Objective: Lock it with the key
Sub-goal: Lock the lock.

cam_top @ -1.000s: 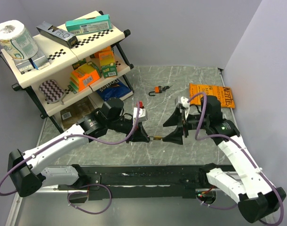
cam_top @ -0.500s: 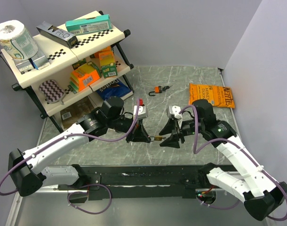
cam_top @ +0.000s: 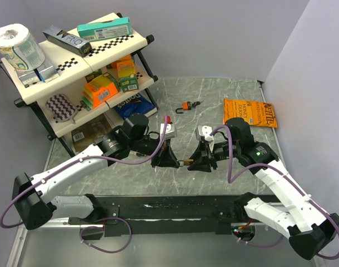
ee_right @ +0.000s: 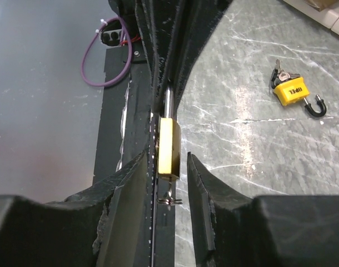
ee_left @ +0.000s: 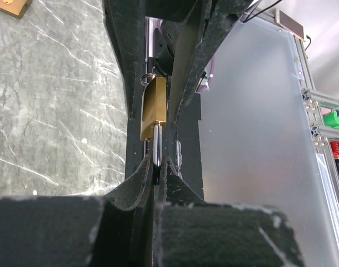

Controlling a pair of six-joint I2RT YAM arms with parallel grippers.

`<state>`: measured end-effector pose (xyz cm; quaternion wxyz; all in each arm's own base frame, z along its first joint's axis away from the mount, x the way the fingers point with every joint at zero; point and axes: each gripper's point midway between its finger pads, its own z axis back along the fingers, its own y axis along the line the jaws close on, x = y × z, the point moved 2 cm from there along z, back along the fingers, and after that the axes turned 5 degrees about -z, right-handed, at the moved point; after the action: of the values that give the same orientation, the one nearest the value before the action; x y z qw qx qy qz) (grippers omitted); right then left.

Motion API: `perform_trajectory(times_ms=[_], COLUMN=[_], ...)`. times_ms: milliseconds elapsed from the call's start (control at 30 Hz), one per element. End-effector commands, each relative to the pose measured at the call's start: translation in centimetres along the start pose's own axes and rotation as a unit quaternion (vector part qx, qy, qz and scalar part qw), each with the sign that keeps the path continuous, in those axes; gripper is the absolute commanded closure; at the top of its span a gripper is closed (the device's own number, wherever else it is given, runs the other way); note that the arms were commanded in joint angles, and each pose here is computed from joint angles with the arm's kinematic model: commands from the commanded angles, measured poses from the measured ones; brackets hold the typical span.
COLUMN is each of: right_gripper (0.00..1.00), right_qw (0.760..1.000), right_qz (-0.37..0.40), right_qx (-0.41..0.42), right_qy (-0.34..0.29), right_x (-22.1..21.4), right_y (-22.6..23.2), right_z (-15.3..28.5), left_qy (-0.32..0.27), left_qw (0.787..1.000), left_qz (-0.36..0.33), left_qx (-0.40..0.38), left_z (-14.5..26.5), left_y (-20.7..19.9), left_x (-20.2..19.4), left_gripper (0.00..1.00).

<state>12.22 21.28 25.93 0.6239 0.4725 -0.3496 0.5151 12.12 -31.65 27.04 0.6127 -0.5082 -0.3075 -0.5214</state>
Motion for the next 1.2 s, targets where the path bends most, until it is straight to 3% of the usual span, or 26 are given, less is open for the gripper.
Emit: perform_trajectory(times_ms=[0,33,167,200,333,700,867,1000,1100,1167], right_gripper=[0.64,0.68,1.00,1.00,1.00,1.00,1.00,1.00,1.00,1.00], right_qw=[0.999,0.999,0.999,0.999,0.999,0.999,0.999,1.000,0.999,0.999], right_qz=[0.045,0.047,0.044,0.040,0.025,0.021,0.014,0.007,0.007,0.007], right_qx=[0.010,0.011,0.009,0.009,0.005,0.002,0.004,0.005,0.002,0.005], right_qy=[-0.017,-0.017,-0.020,-0.021,-0.025,-0.027,-0.028,-0.030,-0.033,-0.034], right_x=[2.0,2.0,2.2,2.2,2.4,2.6,2.8,2.8,2.9,3.0], right_y=[0.6,0.7,0.7,0.7,0.6,0.5,0.4,0.4,0.3,0.3], right_z=[0.2,0.3,0.3,0.4,0.4,0.6,0.5,0.4,0.4,0.3], left_qy=[-0.041,-0.041,-0.038,-0.029,-0.007,0.001,-0.012,-0.012,-0.018,-0.023], left_qw=[0.999,0.999,0.999,0.999,0.999,0.999,0.999,0.999,0.999,0.999], left_qz=[-0.027,-0.028,-0.029,-0.023,-0.033,-0.042,-0.046,-0.043,-0.046,-0.036], left_qx=[-0.013,-0.011,-0.003,0.000,0.011,0.016,0.008,0.008,0.005,0.000], left_z=[0.1,0.0,0.0,0.0,0.2,0.2,0.1,-0.2,-0.2,-0.3], left_y=[-0.6,-0.6,-0.3,-0.1,0.3,0.5,0.2,0.1,0.0,-0.2], left_x=[3.3,3.3,3.1,2.7,1.4,0.5,1.5,1.8,2.1,2.3], left_gripper=[0.99,0.99,0.99,0.99,0.80,0.73,0.76,0.85,0.97,0.99])
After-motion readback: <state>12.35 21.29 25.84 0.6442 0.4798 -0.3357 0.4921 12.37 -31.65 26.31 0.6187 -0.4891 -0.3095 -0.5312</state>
